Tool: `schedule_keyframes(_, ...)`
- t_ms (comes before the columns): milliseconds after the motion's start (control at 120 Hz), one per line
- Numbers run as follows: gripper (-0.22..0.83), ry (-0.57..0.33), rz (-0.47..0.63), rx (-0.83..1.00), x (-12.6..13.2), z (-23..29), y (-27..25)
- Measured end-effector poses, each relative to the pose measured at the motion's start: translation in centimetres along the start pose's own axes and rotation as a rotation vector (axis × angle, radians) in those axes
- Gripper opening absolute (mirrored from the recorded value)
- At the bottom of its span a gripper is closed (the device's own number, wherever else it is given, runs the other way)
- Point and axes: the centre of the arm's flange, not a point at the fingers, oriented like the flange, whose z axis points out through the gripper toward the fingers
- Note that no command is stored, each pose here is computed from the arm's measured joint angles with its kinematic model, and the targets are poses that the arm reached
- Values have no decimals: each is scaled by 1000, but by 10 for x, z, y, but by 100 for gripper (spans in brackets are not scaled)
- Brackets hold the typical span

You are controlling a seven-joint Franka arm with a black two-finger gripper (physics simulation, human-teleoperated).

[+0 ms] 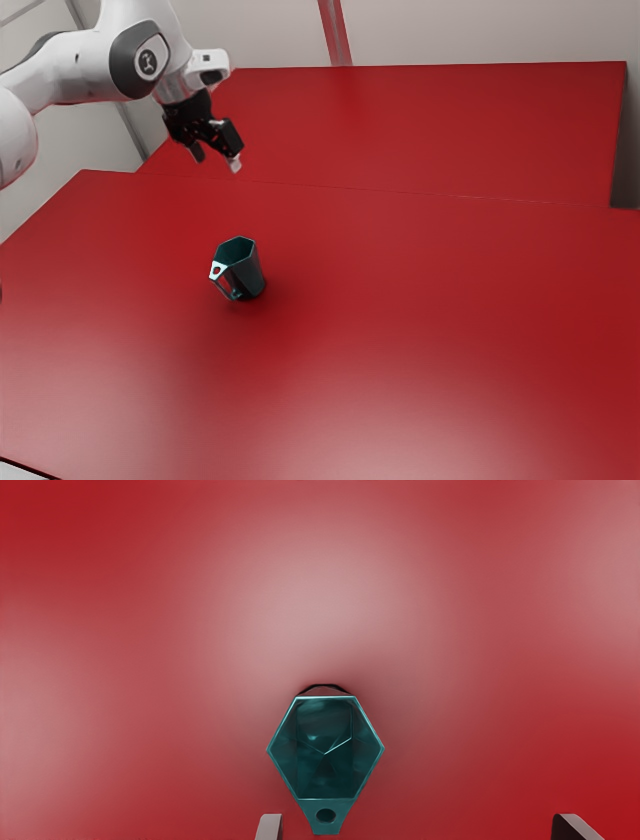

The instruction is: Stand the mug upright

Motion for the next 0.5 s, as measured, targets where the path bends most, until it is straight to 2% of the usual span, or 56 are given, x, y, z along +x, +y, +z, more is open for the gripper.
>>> schedule_keyframes(183, 61, -34, 6, 3, -4, -25, 3)
schedule_keyframes(500, 61, -81, 2, -10, -11, -25, 4)
